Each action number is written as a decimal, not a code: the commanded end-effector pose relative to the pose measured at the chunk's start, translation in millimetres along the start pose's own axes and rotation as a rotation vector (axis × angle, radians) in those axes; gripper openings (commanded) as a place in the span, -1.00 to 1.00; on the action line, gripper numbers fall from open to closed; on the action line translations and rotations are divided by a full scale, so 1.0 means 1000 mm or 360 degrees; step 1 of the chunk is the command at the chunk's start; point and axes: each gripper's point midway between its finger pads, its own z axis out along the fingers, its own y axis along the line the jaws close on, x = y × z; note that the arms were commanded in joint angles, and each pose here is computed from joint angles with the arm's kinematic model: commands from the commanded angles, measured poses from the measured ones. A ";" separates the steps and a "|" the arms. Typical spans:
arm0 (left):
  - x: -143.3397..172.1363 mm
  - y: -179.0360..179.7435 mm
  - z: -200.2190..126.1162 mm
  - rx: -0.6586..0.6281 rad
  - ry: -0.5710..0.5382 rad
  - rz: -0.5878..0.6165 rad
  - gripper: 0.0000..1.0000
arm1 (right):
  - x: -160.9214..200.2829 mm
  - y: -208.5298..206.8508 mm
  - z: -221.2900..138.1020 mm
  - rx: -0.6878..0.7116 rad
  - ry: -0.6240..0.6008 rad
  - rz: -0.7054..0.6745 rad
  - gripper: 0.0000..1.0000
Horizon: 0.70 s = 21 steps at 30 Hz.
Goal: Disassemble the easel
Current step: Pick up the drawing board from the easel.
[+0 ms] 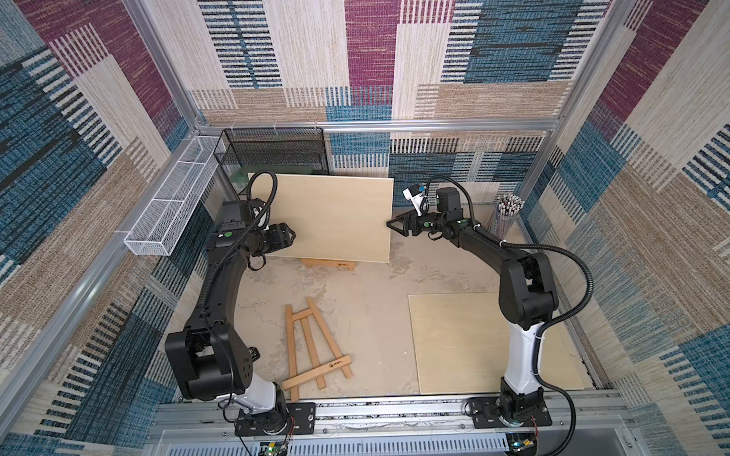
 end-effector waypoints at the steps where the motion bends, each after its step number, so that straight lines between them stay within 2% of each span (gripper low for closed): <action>1: -0.015 0.002 -0.002 0.0100 -0.0051 0.0084 0.48 | -0.006 0.010 0.008 -0.0155 -0.0016 -0.0059 0.36; 10: -0.046 0.037 -0.005 0.0107 -0.0135 0.0048 0.48 | 0.001 0.009 0.026 -0.0230 0.0010 -0.0068 0.30; 21: -0.074 0.067 0.022 0.0019 -0.0211 0.0068 0.47 | 0.002 0.002 0.030 -0.0256 0.0045 -0.0091 -0.08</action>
